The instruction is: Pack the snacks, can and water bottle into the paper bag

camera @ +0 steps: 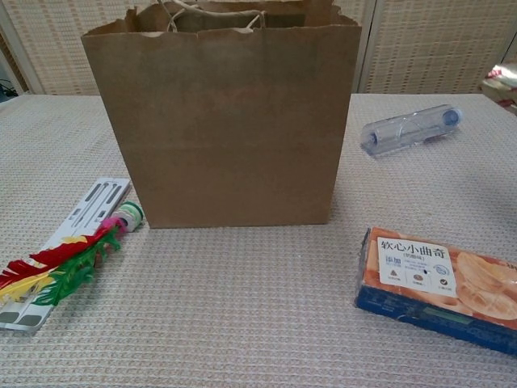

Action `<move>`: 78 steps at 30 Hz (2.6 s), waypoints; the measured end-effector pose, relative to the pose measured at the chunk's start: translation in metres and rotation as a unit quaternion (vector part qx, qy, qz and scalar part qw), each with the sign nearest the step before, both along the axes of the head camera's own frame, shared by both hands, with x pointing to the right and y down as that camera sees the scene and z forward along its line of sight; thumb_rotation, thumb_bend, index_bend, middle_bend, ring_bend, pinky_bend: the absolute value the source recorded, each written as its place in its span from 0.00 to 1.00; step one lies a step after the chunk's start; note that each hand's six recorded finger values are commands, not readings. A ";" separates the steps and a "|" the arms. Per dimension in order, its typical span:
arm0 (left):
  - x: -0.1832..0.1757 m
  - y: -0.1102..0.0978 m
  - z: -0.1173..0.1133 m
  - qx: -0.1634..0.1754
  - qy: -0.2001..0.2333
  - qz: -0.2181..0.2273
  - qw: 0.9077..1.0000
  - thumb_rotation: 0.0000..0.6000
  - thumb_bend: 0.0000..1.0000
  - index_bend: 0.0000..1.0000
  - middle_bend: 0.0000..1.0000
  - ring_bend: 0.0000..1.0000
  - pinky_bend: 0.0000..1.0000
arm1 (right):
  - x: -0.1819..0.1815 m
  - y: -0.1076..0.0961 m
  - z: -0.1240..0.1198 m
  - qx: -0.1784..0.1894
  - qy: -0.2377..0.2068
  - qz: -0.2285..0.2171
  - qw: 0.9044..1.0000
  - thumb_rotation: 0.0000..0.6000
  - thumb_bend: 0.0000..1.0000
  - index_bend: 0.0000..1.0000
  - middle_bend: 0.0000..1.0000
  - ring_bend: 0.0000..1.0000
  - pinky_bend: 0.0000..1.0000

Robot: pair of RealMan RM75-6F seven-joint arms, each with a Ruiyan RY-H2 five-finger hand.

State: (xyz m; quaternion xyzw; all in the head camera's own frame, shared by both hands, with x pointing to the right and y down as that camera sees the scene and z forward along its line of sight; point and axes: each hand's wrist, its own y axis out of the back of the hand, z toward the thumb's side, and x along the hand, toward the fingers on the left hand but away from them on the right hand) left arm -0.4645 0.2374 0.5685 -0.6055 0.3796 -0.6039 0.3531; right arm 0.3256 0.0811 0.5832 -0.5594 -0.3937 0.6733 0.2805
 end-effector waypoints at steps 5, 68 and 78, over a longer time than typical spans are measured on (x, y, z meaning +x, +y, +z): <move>0.000 0.000 0.000 0.000 0.000 0.000 1.000 1.00 0.37 0.00 0.00 0.00 0.00 | -0.060 -0.028 -0.056 0.077 -0.070 -0.048 0.993 1.00 0.36 0.60 0.49 0.54 0.74; -0.001 0.000 0.000 0.000 0.001 0.000 1.000 1.00 0.37 0.00 0.00 0.00 0.00 | -0.169 -0.028 -0.073 0.114 -0.084 -0.164 0.976 1.00 0.13 0.00 0.11 0.06 0.32; 0.000 0.000 0.000 0.002 -0.003 -0.002 1.000 1.00 0.37 0.00 0.00 0.00 0.00 | -0.073 0.005 -0.017 -0.011 -0.063 -0.114 0.991 1.00 0.12 0.00 0.10 0.04 0.27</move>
